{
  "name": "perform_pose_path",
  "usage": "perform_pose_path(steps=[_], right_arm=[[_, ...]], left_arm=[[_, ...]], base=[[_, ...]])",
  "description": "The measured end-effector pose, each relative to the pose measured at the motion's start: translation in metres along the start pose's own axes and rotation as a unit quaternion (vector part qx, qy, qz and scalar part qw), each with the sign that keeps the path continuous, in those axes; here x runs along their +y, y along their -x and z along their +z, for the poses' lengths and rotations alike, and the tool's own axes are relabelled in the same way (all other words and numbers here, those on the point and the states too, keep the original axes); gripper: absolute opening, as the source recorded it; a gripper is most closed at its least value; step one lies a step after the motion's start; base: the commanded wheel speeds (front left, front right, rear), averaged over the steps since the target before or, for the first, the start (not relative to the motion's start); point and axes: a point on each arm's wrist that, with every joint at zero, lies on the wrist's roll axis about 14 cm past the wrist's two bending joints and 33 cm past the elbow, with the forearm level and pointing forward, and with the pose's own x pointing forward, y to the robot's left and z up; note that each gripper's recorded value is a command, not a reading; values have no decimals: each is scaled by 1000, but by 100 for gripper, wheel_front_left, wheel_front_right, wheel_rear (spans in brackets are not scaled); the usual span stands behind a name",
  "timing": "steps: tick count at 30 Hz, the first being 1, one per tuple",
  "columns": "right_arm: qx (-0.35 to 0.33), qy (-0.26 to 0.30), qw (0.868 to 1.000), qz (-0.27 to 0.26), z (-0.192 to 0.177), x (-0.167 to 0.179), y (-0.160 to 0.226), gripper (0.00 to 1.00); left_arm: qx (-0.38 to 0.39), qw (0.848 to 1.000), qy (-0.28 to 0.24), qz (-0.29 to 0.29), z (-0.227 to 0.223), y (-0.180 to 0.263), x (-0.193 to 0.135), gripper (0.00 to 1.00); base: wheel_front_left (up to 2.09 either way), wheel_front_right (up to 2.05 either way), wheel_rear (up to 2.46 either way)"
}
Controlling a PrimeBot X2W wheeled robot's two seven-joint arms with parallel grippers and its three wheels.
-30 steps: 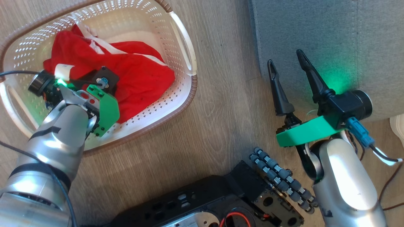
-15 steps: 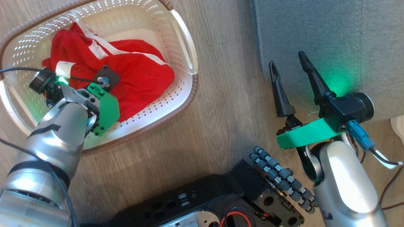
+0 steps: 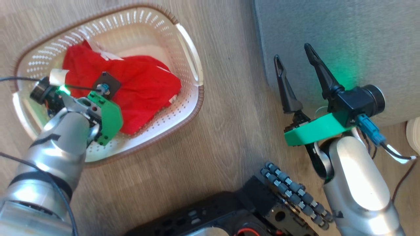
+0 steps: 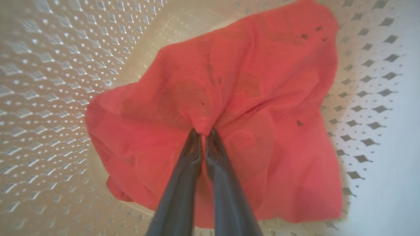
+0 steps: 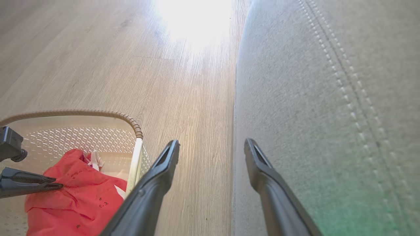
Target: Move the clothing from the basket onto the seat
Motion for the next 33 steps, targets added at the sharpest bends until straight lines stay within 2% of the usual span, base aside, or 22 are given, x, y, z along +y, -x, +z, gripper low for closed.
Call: perform_pose_path(steps=[8,17,23,28,33], right_arm=[[-49,4,999,9,40,6,6,100],[-83,10,996,24,70,20,25,100],[-115,11,993,36,95,31,48,100],[-144,9,988,48,114,42,66,100],[-165,8,984,64,126,55,84,100]], left_arm=[[-70,997,14,37,47,39,-7,0],[-167,979,39,110,105,102,8,0],[-262,940,91,199,146,178,31,0],[-344,900,91,250,181,242,42,0],[-410,862,80,287,203,301,40,0]], base=[[0,0,0],[0,0,0],[0,0,0],[0,0,0],[0,0,0]])
